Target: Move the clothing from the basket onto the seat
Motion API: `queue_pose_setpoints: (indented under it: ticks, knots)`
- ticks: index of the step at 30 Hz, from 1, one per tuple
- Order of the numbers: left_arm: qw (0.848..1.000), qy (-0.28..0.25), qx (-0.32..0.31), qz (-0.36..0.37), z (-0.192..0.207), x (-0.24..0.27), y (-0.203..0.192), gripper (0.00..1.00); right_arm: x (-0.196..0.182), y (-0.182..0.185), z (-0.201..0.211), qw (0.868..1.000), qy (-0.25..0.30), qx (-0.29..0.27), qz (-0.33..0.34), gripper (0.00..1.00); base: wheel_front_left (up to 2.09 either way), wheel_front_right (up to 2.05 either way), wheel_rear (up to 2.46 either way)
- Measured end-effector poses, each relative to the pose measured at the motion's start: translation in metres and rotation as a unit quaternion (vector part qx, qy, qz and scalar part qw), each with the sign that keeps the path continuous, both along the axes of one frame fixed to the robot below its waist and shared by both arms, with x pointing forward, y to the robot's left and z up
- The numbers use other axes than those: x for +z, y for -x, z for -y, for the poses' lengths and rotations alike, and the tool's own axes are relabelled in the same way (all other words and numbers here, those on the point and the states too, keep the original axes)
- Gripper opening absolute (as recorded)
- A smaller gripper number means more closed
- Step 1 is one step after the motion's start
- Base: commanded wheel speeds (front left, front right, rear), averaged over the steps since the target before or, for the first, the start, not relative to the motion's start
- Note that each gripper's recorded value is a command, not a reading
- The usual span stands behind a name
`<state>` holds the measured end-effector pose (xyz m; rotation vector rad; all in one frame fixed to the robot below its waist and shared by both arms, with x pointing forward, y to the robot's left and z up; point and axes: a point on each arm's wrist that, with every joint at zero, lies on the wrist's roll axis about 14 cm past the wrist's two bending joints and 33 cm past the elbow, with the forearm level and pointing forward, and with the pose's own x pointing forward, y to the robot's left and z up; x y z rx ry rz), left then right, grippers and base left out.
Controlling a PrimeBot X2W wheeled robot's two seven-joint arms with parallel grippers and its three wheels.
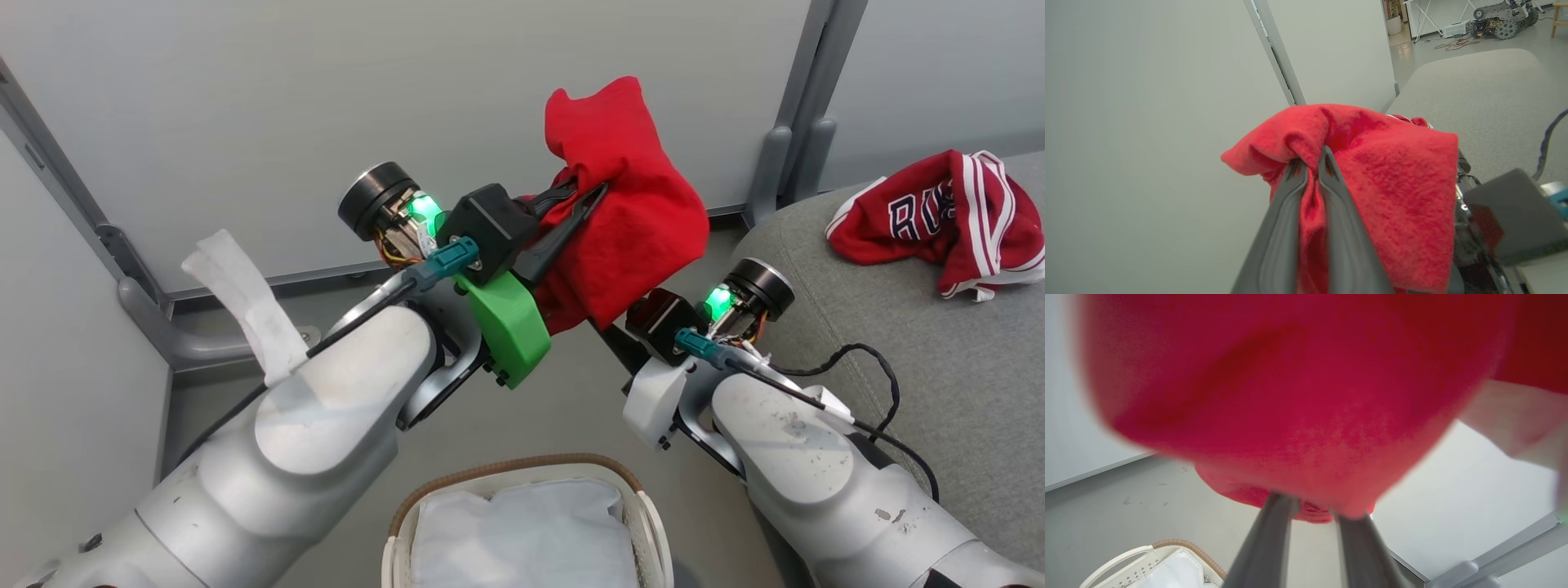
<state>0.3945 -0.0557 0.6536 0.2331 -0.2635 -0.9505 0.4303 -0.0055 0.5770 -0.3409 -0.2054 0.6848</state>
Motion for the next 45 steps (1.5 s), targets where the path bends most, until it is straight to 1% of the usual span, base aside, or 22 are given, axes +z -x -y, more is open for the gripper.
queue_pose_setpoints:
  ticks: [3,12,13,14,15,16,17,25,33,39,42,45]
  knots:
    - [1.0,0.009,0.011,-0.015,-0.008,-0.007,-0.006,0.0,0.005,0.001,0.0,1.0,-0.009,0.003,0.004,0.0,0.0,0.0,0.0]
    - [0.995,0.049,0.059,-0.066,-0.033,-0.036,-0.02,0.0,0.017,0.001,0.02,0.999,-0.047,-0.02,0.016,0.0,0.0,0.0,0.0]
    - [0.994,0.055,0.064,-0.071,-0.035,-0.041,-0.02,0.09,0.019,0.001,0.022,0.998,-0.052,-0.024,0.018,0.0,0.0,0.0,0.0]
    - [0.993,0.059,0.068,-0.08,-0.036,-0.047,-0.02,0.16,0.02,0.0,0.025,0.998,-0.057,-0.028,0.019,0.0,0.0,0.0,0.0]
    - [0.992,0.061,0.07,-0.087,-0.037,-0.052,-0.019,0.38,0.021,0.0,0.027,0.997,-0.062,-0.031,0.02,0.0,0.0,0.0,0.0]
    - [0.991,0.066,0.073,-0.096,-0.037,-0.059,-0.018,0.54,0.022,0.0,0.03,0.997,-0.065,-0.036,0.022,0.0,0.0,0.0,0.0]
    - [0.989,0.071,0.075,-0.105,-0.036,-0.065,-0.016,1.0,0.023,0.0,0.033,0.997,-0.069,-0.041,0.024,0.0,0.0,0.0,0.0]
    - [0.975,0.107,0.093,-0.171,-0.032,-0.106,-0.002,1.0,0.03,-0.003,0.052,0.993,-0.088,-0.071,0.037,0.0,0.0,0.0,0.0]
    - [0.96,0.127,0.103,-0.226,-0.023,-0.139,0.018,1.0,0.033,-0.004,0.07,0.99,-0.094,-0.097,0.044,0.0,0.0,0.0,0.0]
    - [0.957,0.132,0.102,-0.236,-0.017,-0.149,0.029,1.0,0.028,-0.002,0.084,0.988,-0.096,-0.117,0.042,0.0,0.0,0.0,0.0]
    - [0.958,0.127,0.098,-0.237,-0.015,-0.153,0.031,1.0,0.027,-0.001,0.093,0.986,-0.097,-0.129,0.041,0.0,0.0,0.0,0.0]
    - [0.961,0.124,0.076,-0.236,0.0,-0.153,0.034,1.0,0.028,0.002,0.119,0.981,-0.097,-0.163,0.048,0.0,0.0,0.0,0.0]
